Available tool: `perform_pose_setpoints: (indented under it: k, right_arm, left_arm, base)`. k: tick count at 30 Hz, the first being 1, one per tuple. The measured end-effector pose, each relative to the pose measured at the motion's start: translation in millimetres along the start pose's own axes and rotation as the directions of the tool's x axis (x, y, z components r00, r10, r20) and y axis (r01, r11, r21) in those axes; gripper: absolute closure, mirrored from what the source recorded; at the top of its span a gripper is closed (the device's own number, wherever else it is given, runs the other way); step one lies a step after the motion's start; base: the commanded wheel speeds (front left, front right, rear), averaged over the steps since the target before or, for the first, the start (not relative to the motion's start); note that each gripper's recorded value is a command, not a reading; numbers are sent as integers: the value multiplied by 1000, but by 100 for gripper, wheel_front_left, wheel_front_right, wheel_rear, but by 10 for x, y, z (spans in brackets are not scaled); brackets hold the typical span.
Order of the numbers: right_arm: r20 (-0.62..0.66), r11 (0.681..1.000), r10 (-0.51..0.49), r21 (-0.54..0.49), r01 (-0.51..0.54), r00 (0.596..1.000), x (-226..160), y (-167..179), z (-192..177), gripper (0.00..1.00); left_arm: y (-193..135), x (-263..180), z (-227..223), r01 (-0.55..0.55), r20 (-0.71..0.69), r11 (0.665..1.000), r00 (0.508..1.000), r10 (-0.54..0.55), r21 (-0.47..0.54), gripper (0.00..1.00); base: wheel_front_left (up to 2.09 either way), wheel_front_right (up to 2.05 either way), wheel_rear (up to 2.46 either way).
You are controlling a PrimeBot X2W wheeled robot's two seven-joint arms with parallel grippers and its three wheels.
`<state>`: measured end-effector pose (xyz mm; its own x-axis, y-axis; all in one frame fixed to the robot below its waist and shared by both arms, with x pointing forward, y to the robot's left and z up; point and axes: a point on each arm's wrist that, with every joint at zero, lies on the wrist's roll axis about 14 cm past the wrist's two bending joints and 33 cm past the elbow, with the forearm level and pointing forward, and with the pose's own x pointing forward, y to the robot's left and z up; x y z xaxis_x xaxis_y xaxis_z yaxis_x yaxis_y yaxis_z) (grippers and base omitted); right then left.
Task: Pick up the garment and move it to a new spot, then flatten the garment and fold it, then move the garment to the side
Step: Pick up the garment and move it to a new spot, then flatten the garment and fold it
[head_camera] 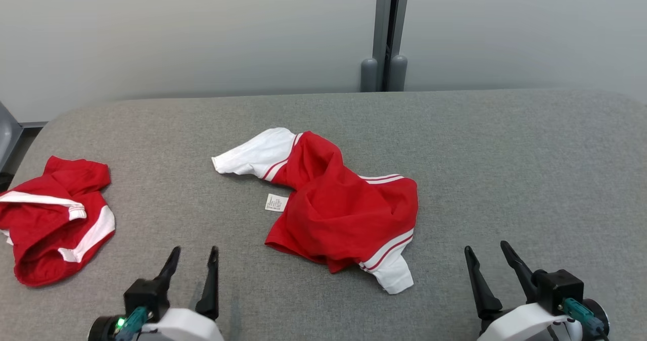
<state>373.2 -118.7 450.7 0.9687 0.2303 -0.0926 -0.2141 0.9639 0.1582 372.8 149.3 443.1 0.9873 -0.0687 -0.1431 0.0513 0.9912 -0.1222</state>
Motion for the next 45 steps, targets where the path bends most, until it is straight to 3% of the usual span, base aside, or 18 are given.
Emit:
perform_pose_setpoints:
  k: [5, 10, 19, 24, 31, 40, 41, 42, 43, 45]
  right_arm:
    - [11, 1000, 30, -8, -30, 1000, -2, 101, 39, 0]
    - [-4, 999, 48, -11, -48, 999, -54, 169, -16, 0]
    - [-52, 994, 103, -16, -104, 993, -80, 342, -168, 0]
    - [-158, 968, 241, -29, -249, 958, -64, 761, -479, 0]
    - [-225, 933, 336, -54, -356, 915, 68, 1032, -647, 0]
    - [-278, 916, 357, -86, -393, 892, 205, 1078, -783, 0]
    - [-278, 916, 355, -87, -391, 893, 225, 1074, -782, 40]
    - [-276, 918, 350, -87, -386, 895, 243, 1059, -777, 40]
    - [-268, 921, 346, -88, -381, 899, 270, 1046, -753, 100]
    - [-242, 925, 339, -90, -369, 909, 320, 1026, -670, 100]
  left_arm:
    - [412, -335, -64, -145, 7, 989, 989, 145, -9, 0]
    - [595, -596, -145, -214, -1, 977, 977, 214, -14, 0]
    - [593, -654, -245, -196, -28, 980, 980, 196, -11, 0]
    - [533, -626, -325, -172, -57, 985, 984, 170, -16, 0]
    - [645, -754, -406, -221, -81, 975, 972, 219, -29, 0]
    - [807, -843, -370, -271, -70, 962, 961, 269, -35, 0]
    - [809, -841, -360, -272, -68, 962, 961, 269, -36, 0]
    - [816, -843, -358, -274, -67, 961, 960, 271, -37, 0]
    - [817, -843, -357, -274, -67, 961, 960, 271, -36, 0]
    - [803, -833, -345, -268, -63, 963, 962, 266, -38, 0]
  base:
    - [0, 0, 0]
    - [0, 0, 0]
    - [0, 0, 0]
    - [0, 0, 0]
    - [0, 0, 0]
    - [0, 0, 0]
    - [0, 0, 0]
    - [0, 0, 0]
    - [0, 0, 0]
    - [0, 0, 0]
